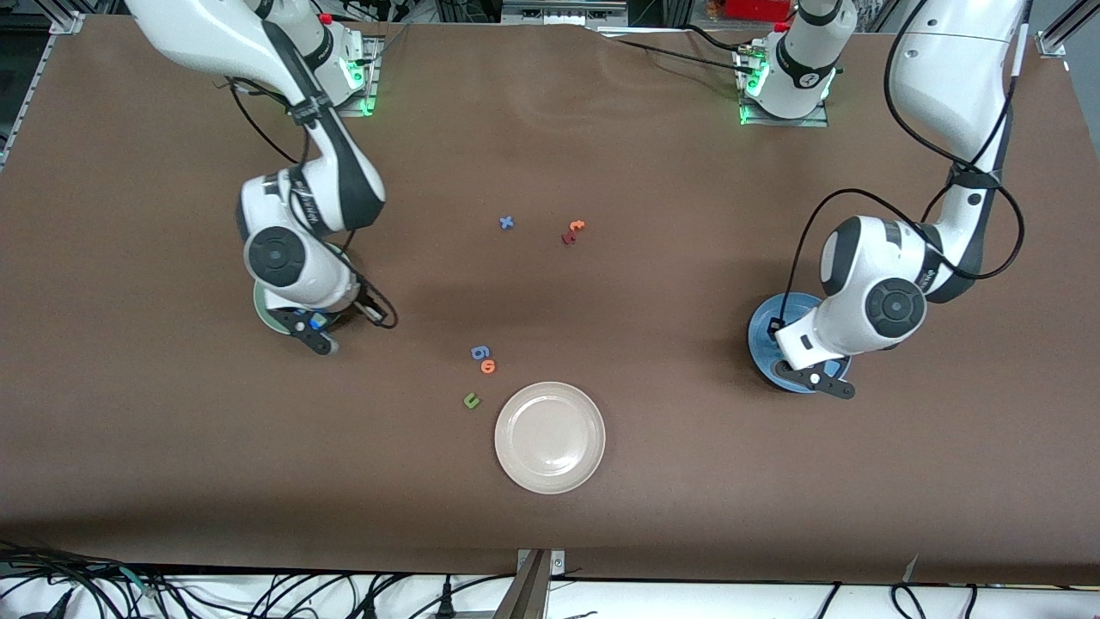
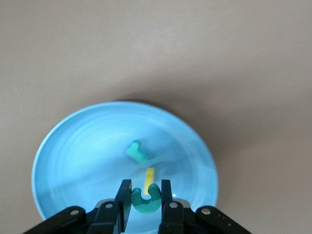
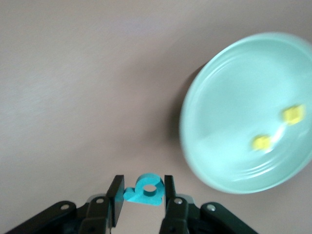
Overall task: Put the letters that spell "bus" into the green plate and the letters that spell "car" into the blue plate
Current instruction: 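Drop the b on the green plate while the left gripper drops c on blue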
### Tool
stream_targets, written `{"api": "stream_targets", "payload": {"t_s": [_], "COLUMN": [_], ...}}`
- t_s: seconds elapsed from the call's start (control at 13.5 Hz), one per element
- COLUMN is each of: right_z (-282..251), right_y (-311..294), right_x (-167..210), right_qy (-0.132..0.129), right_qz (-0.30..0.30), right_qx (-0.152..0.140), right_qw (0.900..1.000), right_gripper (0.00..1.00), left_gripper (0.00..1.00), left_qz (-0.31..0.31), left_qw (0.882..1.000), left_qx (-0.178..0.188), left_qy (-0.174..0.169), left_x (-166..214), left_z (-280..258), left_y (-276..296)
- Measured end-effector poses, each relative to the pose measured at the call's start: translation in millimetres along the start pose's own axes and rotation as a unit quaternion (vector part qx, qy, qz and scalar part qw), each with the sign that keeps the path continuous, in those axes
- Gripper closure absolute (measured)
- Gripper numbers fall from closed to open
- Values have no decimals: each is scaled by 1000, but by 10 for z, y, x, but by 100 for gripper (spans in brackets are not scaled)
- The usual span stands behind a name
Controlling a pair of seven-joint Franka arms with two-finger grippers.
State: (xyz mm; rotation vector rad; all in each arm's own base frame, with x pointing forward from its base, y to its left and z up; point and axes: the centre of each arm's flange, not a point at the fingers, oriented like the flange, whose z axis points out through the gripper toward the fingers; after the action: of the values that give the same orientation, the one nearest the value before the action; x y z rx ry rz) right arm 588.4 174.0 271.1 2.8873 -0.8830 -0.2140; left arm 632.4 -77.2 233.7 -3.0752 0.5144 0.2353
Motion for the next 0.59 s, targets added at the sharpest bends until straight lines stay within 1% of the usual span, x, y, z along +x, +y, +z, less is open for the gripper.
{"api": "stream_targets", "payload": {"t_s": [0.07,0.22,0.3,0.45,0.52,0.59], "right_z": [-13,74,149,335,447,562], "right_y": [131,370,481,676,765,848], "right_x": [119,320,397,515,560,601], "right_qy": [-2,-6,-8,-7,-3,-1], "right_qz": [-15,-46,-61,-84,-92,-96], "right_qx": [-6,-17,-23,-16,-10,-7], "right_qw": [1000,999,998,996,996,995], "right_gripper": [63,63,63,63,63,63], "left_gripper": [64,46,35,13,4,0], "left_qz": [-2,0,2,3,4,6], "left_qw": [1000,1000,1000,1000,1000,1000], "left_qx": [-1,-3,-2,-2,-2,-4], "left_qy": [-4,-7,-4,1,-1,-7], "left_x": [-30,-49,-42,-3,18,32], "left_z": [40,70,52,-41,-134,-269], "left_y": [-32,-62,-80,-80,-65,-52]}}
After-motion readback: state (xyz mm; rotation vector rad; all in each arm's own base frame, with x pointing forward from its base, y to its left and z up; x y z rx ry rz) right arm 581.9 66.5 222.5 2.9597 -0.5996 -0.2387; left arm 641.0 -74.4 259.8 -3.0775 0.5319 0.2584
